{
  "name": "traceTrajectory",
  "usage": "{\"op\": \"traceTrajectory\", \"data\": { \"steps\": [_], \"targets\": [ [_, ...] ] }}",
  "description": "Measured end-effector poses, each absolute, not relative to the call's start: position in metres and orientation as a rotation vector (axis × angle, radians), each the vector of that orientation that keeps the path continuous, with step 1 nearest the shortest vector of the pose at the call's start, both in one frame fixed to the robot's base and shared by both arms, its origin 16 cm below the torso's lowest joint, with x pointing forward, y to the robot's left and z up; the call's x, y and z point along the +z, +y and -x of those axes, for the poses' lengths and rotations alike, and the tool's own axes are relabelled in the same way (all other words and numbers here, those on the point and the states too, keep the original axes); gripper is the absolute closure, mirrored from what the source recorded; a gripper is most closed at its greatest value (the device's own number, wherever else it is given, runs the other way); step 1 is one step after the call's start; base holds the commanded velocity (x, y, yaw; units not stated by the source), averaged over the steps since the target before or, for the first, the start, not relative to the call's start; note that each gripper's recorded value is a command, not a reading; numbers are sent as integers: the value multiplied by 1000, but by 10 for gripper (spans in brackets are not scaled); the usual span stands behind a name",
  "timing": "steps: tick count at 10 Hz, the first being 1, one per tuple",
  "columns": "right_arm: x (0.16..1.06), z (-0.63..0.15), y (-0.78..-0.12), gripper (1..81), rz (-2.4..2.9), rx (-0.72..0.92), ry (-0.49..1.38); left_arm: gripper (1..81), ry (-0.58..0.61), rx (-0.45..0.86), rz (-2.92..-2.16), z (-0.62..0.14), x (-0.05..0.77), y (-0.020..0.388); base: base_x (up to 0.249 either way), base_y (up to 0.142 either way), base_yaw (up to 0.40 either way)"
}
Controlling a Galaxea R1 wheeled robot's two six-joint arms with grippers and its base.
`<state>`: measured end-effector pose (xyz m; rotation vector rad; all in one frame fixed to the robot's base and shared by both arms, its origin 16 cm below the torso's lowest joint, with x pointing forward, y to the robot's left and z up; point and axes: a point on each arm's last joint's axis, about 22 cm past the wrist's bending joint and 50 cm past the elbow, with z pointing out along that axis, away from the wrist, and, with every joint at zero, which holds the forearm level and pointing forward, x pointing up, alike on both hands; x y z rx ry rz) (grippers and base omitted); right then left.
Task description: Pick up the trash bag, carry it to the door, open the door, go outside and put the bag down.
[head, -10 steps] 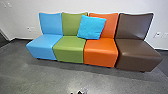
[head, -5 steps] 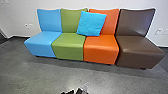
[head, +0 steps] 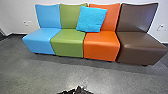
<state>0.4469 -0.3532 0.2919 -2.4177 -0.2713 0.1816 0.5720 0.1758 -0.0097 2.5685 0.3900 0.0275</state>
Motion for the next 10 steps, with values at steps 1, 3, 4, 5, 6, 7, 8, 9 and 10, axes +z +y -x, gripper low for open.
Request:
{"op": "traceTrajectory", "data": {
  "steps": [1,3,4,5,6,7,8,9,10],
  "targets": [
    [283,-445,-352,10,2417,163,-280,10,371,53,-2560,-576,-15,165,0,0,0],
    [266,-437,-350,10,2415,145,-294,10,373,127,-2542,-574,-34,146,0,0,0],
    [257,-434,-350,10,2416,138,-298,10,393,160,-2543,-569,-47,147,0,0,0],
    [248,-434,-350,10,2414,153,-293,10,415,172,-2547,-567,-60,150,0,0,0],
    [241,-437,-346,10,2408,164,-294,10,428,164,-2543,-566,-66,150,0,0,0],
    [235,-437,-344,10,2402,175,-288,10,435,147,-2545,-562,-72,153,0,0,0],
    [225,-437,-349,10,2407,202,-269,10,460,123,-2541,-558,-83,154,0,0,0],
    [213,-435,-348,10,2400,245,-256,10,482,93,-2536,-555,-93,154,0,0,0],
    [202,-435,-345,10,2390,278,-241,10,499,44,-2526,-552,-101,154,0,0,0]
  ]
}}
